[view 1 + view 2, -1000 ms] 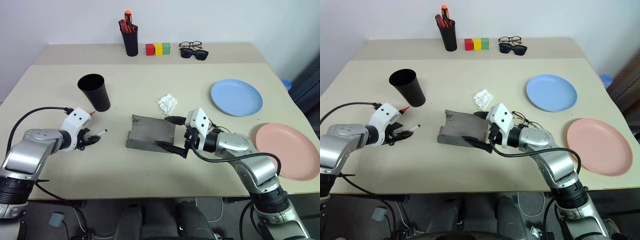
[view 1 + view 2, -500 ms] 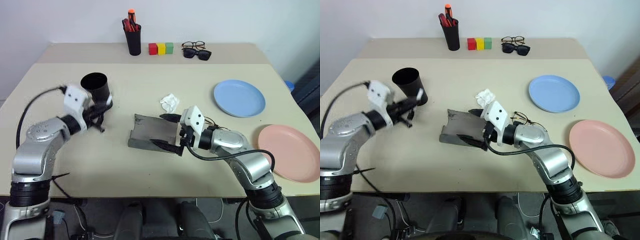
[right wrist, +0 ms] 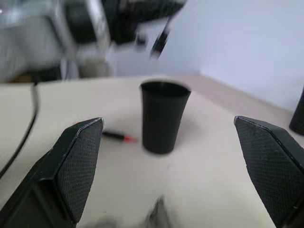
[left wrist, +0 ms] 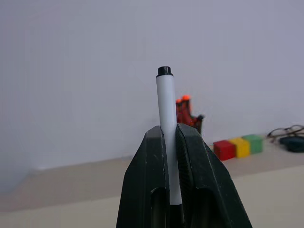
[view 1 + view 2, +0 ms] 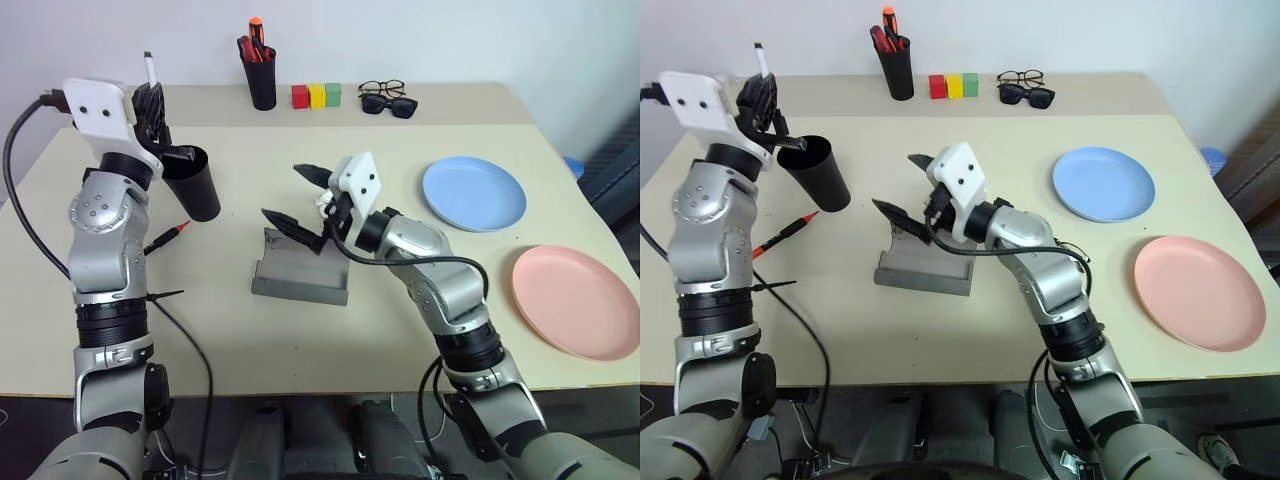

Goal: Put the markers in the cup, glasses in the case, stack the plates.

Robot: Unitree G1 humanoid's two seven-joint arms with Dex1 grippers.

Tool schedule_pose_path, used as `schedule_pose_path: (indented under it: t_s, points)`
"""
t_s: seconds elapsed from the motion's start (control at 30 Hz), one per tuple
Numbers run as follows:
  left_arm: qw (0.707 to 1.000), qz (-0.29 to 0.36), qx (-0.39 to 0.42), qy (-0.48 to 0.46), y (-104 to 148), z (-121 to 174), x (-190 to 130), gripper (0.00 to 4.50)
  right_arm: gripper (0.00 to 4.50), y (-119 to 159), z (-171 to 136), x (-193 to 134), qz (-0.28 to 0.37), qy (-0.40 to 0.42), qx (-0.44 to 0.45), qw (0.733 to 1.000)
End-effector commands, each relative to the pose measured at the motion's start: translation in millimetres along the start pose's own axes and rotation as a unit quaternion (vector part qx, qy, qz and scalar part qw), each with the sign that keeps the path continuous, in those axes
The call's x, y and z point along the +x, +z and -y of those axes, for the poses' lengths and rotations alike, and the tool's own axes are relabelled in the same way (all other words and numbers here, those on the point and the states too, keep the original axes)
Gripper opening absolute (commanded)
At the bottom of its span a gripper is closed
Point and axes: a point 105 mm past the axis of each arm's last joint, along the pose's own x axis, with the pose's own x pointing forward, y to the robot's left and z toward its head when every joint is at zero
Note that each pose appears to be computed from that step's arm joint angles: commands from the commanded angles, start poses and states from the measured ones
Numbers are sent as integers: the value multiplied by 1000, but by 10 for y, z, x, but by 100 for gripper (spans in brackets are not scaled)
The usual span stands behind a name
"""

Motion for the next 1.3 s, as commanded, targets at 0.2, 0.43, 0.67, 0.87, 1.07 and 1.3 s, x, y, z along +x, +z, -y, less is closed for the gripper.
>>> schedule_pose_path:
  t_s: [0.2,0.43,0.67,0.87,1.07,1.3]
  points:
    - [1000,3,18,24,-211,-66,7,4,450,91,61,-55,20,-22,-19,999]
    - [999,-9,-8,30,-351,-57,-22,202,450,91,46,-70,21,-24,-16,999]
    - [995,27,-15,95,-75,-496,-179,289,450,96,24,-63,22,-22,-15,999]
    - [992,-39,26,119,-38,-1105,-589,426,450,65,41,-90,18,-24,-12,999]
    - [947,-298,107,-54,-711,-847,-1027,443,450,50,-13,-76,19,-9,-2,1000]
    - [883,-444,104,-113,-1212,-682,-1162,443,450,74,-117,-65,23,22,8,999]
